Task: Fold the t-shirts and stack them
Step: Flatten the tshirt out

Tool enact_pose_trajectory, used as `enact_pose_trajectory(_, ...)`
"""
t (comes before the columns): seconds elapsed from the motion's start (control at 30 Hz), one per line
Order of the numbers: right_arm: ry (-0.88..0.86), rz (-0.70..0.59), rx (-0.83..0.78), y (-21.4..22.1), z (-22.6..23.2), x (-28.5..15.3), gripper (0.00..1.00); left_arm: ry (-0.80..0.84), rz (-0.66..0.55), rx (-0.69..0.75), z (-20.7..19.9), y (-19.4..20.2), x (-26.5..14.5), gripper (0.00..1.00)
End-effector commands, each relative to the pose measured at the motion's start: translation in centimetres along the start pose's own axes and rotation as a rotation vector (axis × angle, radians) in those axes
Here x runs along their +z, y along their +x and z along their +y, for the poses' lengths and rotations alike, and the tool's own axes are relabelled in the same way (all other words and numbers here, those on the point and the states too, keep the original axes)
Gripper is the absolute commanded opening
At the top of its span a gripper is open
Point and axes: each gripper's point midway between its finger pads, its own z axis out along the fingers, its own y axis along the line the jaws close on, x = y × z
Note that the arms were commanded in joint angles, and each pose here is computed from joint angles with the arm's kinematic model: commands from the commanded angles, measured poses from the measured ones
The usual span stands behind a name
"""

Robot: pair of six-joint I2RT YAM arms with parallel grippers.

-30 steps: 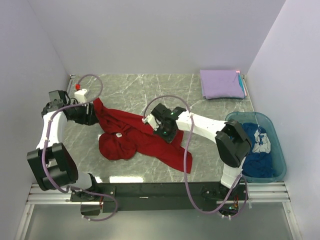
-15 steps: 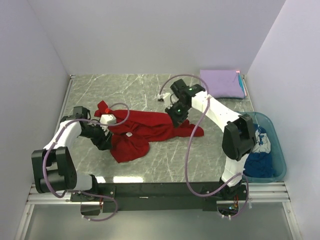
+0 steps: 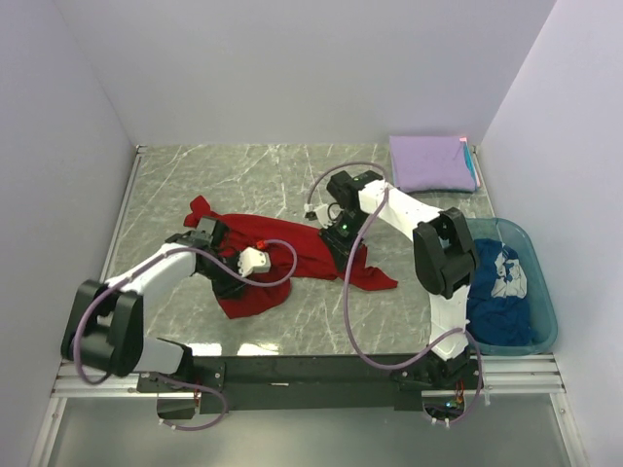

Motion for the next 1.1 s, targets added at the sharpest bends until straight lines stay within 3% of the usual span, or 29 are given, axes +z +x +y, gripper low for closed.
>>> enact_pose_trajectory(0.0,-0.023,-0.016,0.015,-0.5,-0.1,-1.8,0.26,0.045,0.137,0.064,-0.1,2.8,0.4,0.35)
enact_pose_trajectory(0.03,-0.016,-0.019,0.016,-0.7,-0.2,-2.2,0.26,0.081,0.168,0.093,-0.8,3.6,0.2,0.24)
enact_pose_trajectory(0.13,-0.011,-0.023,0.029,-1.4,-0.8,-2.7,0.27,0.094,0.193,0.154,-1.0,4.2,-0.4,0.10)
enact_pose_trajectory(0.27,-0.052,-0.011,0.043,-1.9,-0.5,-2.3,0.26,0.118,0.220,0.165,-1.2,4.5,-0.8,0.06)
enact_pose_trajectory(0.33,-0.062,-0.013,0.038,-2.2,-0.4,-2.4,0.17,0.124,0.222,0.159,-0.9,4.5,-0.9,0.05)
enact_pose_trajectory(0.37,-0.056,-0.018,0.036,-2.3,-0.4,-2.6,0.04,0.130,0.227,0.158,-0.9,4.6,-0.9,0.05)
enact_pose_trajectory(0.4,-0.038,-0.021,0.038,-2.3,-0.8,-2.8,0.00,0.133,0.231,0.147,-0.9,5.0,-1.1,0.04)
enact_pose_trajectory(0.73,0.039,-0.038,0.098,1.4,-4.8,-6.0,0.00,0.150,0.339,0.205,-1.1,10.7,-4.7,0.01)
enact_pose_trajectory(0.8,0.069,-0.027,0.098,2.3,-5.4,-5.9,0.00,0.139,0.332,0.209,-1.3,10.8,-5.3,0.05)
enact_pose_trajectory(0.83,0.082,-0.029,0.098,2.5,-5.8,-5.7,0.00,0.106,0.301,0.189,-0.7,9.9,-5.8,0.16)
enact_pose_trajectory(0.87,0.097,-0.035,0.096,2.5,-6.1,-6.0,0.00,0.069,0.248,0.152,0.0,8.8,-6.4,0.20)
enact_pose_trajectory(0.9,0.103,-0.037,0.101,2.5,-6.2,-6.1,0.00,0.028,0.191,0.065,1.0,8.1,-7.3,0.23)
enact_pose_trajectory(0.93,0.118,-0.056,0.107,2.0,-6.7,-6.7,0.00,-0.051,0.074,-0.016,3.8,4.7,-9.2,0.30)
enact_pose_trajectory(1.0,0.141,-0.080,0.130,1.6,-7.9,-7.7,0.00,-0.015,-0.007,-0.226,5.9,3.7,-10.8,0.37)
enact_pose_trajectory(1.03,0.160,-0.103,0.138,0.7,-8.8,-8.5,0.00,-0.074,-0.126,-0.288,9.2,0.6,-13.5,0.46)
enact_pose_trajectory(1.07,0.174,-0.116,0.143,0.3,-9.4,-9.0,0.00,-0.040,-0.155,-0.394,11.1,0.9,-13.2,0.53)
